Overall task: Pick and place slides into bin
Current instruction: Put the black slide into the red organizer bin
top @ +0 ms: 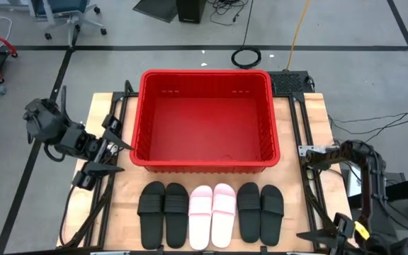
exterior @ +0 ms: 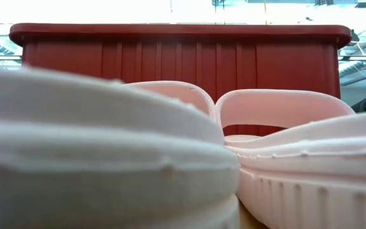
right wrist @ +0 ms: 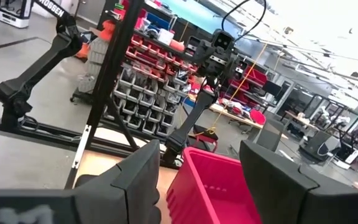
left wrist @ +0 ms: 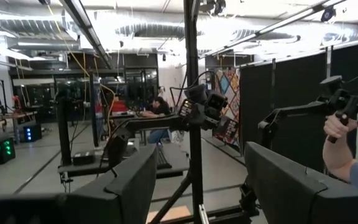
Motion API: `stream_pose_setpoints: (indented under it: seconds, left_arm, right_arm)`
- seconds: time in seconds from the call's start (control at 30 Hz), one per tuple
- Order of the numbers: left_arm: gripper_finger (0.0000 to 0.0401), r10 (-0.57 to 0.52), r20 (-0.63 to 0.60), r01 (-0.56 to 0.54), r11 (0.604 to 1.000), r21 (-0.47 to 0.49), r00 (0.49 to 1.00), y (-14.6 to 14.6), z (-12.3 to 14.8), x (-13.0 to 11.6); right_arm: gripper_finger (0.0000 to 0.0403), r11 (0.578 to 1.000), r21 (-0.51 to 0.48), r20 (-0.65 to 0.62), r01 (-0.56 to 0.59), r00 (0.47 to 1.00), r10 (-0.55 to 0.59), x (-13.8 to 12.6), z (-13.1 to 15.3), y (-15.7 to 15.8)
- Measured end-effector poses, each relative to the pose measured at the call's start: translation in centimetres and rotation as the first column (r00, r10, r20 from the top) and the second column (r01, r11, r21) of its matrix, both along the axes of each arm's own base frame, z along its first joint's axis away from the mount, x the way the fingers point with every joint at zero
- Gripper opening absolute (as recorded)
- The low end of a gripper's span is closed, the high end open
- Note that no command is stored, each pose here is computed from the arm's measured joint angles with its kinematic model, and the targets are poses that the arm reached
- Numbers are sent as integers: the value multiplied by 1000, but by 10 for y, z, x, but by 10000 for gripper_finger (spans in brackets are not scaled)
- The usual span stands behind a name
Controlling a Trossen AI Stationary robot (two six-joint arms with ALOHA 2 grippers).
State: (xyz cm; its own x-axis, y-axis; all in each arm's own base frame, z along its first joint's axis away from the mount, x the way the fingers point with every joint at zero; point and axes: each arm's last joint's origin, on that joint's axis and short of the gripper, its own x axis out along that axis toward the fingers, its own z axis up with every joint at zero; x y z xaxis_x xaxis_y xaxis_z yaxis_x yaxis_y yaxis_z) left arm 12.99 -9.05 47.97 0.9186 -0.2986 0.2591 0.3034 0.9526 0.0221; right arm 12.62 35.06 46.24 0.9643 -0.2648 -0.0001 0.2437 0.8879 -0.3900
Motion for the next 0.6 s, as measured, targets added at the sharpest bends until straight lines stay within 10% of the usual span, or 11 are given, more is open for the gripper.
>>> stream_pose_setpoints:
  seconds: [0.6]
  left_arm:
    - [248,14,12,-14,998,53,1000,0,0,0]
  right_arm:
    - [208,986,-145,32,-78,996,83,-5,53,-61]
